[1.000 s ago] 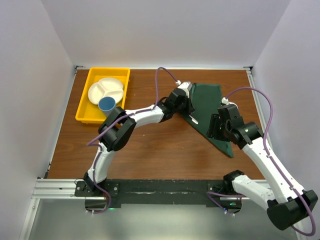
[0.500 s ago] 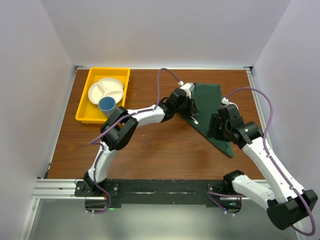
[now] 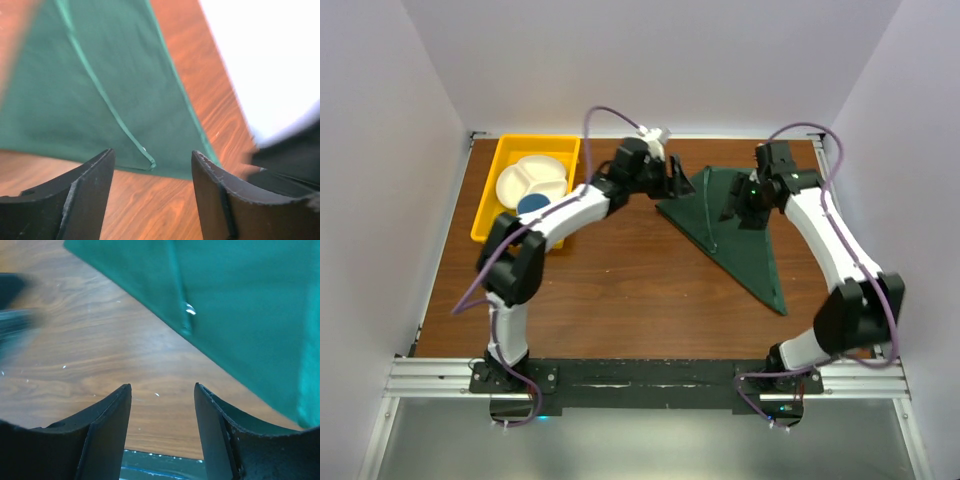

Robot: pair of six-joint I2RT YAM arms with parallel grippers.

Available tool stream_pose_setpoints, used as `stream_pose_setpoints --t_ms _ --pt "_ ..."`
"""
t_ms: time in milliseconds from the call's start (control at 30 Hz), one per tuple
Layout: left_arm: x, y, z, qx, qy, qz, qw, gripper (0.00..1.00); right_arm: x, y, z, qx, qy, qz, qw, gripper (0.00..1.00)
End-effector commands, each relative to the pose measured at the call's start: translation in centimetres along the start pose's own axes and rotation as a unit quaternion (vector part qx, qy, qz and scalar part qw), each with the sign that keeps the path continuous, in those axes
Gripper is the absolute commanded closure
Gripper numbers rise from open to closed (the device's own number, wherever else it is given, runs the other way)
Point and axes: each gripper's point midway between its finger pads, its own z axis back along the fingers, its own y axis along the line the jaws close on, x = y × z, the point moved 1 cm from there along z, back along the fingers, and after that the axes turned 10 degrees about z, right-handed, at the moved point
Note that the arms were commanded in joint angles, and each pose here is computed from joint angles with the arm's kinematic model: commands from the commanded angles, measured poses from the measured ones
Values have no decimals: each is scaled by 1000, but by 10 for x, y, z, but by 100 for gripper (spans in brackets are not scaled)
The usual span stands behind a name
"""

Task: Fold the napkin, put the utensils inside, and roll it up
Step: Fold the napkin

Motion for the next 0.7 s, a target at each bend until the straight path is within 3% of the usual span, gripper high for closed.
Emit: stream_pose_setpoints --t_ms 0,100,233,367,667 --pt "25 0 58 -16 -13 6 1000 38 -1 21 -47 69 72 67 993 45" --pt "18 12 70 -13 -4 9 1000 42 1 23 -73 86 84 85 989 48" --pt "5 25 62 -16 15 25 999 57 3 25 -102 99 98 96 986 58" --pt "4 26 47 -36 22 50 998 65 -11 26 -120 120 120 96 981 78" --pt "-1 20 81 -3 29 9 1000 66 -49 0 -151 83 154 89 981 80"
